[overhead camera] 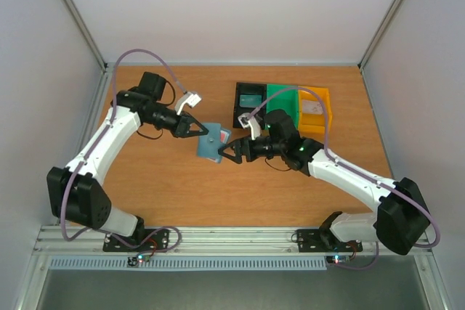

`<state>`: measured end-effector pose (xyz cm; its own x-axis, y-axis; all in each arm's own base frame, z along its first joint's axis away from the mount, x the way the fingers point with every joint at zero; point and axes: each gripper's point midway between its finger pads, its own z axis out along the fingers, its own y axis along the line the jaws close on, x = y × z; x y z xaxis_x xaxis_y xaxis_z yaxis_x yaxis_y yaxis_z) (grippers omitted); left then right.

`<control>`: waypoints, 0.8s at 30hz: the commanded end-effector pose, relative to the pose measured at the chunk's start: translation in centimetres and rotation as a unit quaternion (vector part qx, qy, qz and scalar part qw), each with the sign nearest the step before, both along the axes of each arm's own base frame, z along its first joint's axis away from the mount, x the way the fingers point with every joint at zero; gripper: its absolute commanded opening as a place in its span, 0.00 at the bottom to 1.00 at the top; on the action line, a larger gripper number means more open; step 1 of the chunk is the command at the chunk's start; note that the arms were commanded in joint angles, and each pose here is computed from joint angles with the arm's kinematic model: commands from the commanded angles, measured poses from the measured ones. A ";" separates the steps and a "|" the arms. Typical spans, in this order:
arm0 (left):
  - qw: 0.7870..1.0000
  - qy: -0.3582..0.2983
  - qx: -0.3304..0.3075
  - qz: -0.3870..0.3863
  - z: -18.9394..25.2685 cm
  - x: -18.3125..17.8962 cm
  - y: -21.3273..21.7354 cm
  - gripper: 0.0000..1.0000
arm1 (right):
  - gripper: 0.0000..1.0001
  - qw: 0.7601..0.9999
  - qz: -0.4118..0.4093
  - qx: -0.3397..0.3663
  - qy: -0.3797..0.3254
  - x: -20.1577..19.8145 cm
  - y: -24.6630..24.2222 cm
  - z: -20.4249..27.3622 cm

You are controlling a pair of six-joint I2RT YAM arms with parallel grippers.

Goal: Take the credit cards out of the card holder

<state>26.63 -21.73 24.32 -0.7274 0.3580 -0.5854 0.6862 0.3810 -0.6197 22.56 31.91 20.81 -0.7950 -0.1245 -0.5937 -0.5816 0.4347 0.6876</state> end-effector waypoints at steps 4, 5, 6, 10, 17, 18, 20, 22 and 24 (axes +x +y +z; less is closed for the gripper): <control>0.997 -0.031 -0.057 -0.046 3.8 -2.9 -0.9 0.00 | 0.75 0.990 0.059 0.083 -0.102 -1.4 0.9 6.7; 0.996 -0.036 -0.058 -0.049 4.0 -3.0 -0.9 0.00 | 0.72 0.989 0.056 0.085 -0.111 -1.3 0.8 7.2; 0.996 -0.037 -0.059 -0.050 4.0 -3.1 -0.9 0.00 | 0.67 0.988 0.055 0.087 -0.113 -1.3 0.8 7.4; 0.996 -0.040 -0.064 -0.056 4.4 -3.5 -1.1 0.00 | 0.47 0.987 0.072 0.095 -0.111 -1.7 1.1 7.9; 0.995 -0.039 -0.062 -0.060 4.1 -3.7 -1.1 0.00 | 0.03 0.984 0.071 0.110 -0.124 -2.4 0.5 9.1; 0.995 -0.039 -0.062 -0.061 4.1 -3.7 -1.1 0.00 | 0.01 0.984 0.072 0.107 -0.126 -2.4 0.5 9.1; 0.996 -0.032 -0.059 -0.062 4.1 -3.9 -1.1 0.09 | 0.01 0.984 0.073 0.096 -0.127 -2.5 0.4 9.0; 0.996 -0.029 -0.054 -0.068 4.1 -4.3 -0.9 0.45 | 0.01 0.985 0.075 0.083 -0.131 -2.5 0.2 9.1; 0.996 -0.027 -0.052 -0.072 4.7 -4.6 -0.8 0.70 | 0.01 0.985 0.077 0.067 -0.142 -2.7 -0.2 9.3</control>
